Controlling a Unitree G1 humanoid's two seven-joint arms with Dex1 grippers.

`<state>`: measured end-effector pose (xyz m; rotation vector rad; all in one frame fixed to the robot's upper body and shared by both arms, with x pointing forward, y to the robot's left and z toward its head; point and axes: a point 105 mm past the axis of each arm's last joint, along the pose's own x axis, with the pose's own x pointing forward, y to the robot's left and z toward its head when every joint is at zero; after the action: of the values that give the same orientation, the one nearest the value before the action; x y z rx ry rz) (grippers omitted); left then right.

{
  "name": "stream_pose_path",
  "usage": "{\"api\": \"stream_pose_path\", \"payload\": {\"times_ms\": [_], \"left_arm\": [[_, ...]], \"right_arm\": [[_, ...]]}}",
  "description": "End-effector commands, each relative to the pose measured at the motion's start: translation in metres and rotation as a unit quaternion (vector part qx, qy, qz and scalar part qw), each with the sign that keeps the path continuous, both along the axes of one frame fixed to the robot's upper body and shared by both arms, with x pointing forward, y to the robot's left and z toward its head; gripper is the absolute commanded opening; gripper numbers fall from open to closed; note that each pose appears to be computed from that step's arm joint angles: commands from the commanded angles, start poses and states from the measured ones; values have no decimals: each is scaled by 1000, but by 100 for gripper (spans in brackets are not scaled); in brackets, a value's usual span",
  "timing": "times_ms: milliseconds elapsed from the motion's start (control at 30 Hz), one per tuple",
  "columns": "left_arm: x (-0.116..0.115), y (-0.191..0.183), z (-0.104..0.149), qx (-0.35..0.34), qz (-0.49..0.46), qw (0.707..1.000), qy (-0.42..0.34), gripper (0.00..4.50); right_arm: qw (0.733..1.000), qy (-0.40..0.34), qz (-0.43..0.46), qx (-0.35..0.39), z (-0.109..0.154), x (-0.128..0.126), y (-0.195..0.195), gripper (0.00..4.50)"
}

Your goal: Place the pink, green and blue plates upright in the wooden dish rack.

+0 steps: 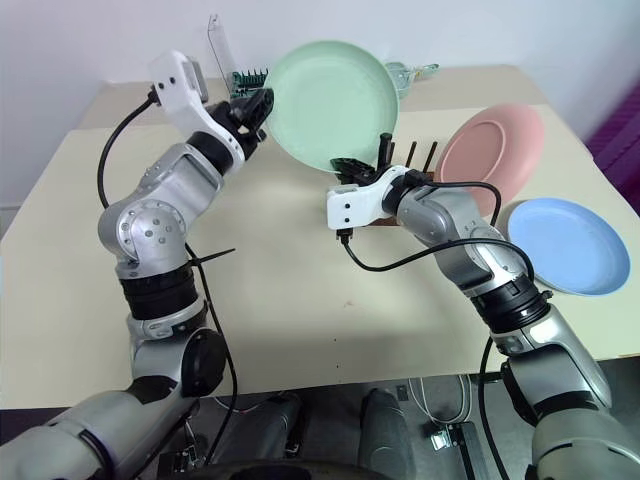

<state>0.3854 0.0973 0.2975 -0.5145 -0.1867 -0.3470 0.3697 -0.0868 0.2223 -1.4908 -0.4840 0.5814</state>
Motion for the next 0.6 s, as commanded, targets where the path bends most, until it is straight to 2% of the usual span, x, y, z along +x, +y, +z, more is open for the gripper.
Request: {"api": "stream_pose_path", "payload": {"times_ms": [33, 67, 100, 167, 200, 267, 300, 333, 400, 467, 533, 600], "left_arm": [[-1, 64, 40, -83, 137, 985, -68, 297], [1, 82, 41, -76, 174, 979, -75, 297], [1, 94, 41, -41, 198, 975, -86, 297], [5, 96, 30, 128, 222, 960, -109, 297], [7, 92, 21, 188, 217, 951, -112, 297], [11, 74, -15, 270, 141, 948, -87, 297], [5, 55, -43, 318, 67, 942, -84, 297], [-1, 41, -64, 347, 12, 934, -81, 297], [-22, 16, -99, 375, -96, 919, -78, 297], [-45, -3, -127, 362, -198, 910, -53, 297], [-63, -17, -140, 365, -260, 892, -57, 297], [-76, -27, -145, 364, -297, 880, -65, 297]], "right_arm": [[996, -13, 7, 85, 30, -8, -8, 0], [991, 12, 15, 133, 35, -13, -11, 0], [981, 45, 27, 187, 40, -18, -13, 0], [938, 118, 61, 319, 56, -31, -19, 0], [919, 144, 74, 359, 61, -36, -21, 0], [869, 198, 104, 441, 74, -47, -25, 0], [828, 225, 118, 500, 83, -51, -32, 0], [797, 247, 127, 536, 88, -54, -36, 0], [771, 270, 124, 564, 90, -56, -44, 0], [761, 299, 109, 565, 84, -57, -49, 0], [749, 326, 94, 568, 78, -56, -53, 0], [721, 348, 87, 593, 76, -52, -59, 0]]}}
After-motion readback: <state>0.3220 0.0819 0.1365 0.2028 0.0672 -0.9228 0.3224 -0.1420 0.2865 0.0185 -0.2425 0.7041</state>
